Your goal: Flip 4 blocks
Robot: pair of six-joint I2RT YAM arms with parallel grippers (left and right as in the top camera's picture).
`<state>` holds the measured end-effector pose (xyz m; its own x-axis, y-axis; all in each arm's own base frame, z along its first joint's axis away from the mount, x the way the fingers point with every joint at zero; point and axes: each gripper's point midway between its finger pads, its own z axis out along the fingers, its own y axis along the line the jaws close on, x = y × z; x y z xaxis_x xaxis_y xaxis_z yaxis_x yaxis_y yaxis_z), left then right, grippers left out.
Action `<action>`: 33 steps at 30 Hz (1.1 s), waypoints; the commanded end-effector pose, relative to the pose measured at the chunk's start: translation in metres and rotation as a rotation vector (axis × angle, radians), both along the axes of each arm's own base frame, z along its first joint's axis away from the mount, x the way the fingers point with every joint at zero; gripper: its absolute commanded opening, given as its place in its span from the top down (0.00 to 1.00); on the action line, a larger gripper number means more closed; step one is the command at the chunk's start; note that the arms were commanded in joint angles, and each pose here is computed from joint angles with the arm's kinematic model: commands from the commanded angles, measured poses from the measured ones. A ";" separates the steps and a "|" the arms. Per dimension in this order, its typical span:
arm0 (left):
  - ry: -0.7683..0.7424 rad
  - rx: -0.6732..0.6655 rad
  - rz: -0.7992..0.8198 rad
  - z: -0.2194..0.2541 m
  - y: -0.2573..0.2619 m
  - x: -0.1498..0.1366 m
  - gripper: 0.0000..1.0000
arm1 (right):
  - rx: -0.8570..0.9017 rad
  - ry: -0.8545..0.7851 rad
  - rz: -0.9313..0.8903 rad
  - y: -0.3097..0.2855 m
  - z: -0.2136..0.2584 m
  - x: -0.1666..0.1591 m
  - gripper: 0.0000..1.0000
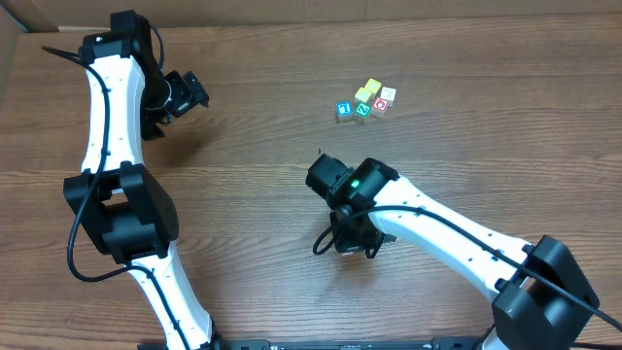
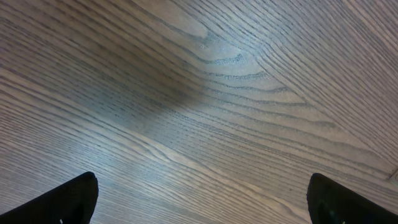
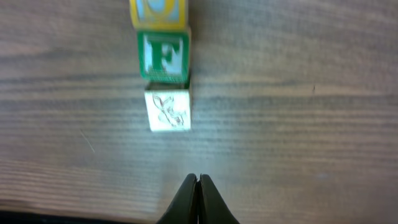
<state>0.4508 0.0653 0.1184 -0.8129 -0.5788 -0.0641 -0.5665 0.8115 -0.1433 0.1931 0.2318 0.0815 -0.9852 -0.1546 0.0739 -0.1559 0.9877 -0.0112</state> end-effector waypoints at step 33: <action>-0.009 0.006 -0.013 0.003 -0.002 0.000 0.00 | 0.244 0.013 -0.066 0.034 -0.016 -0.035 0.96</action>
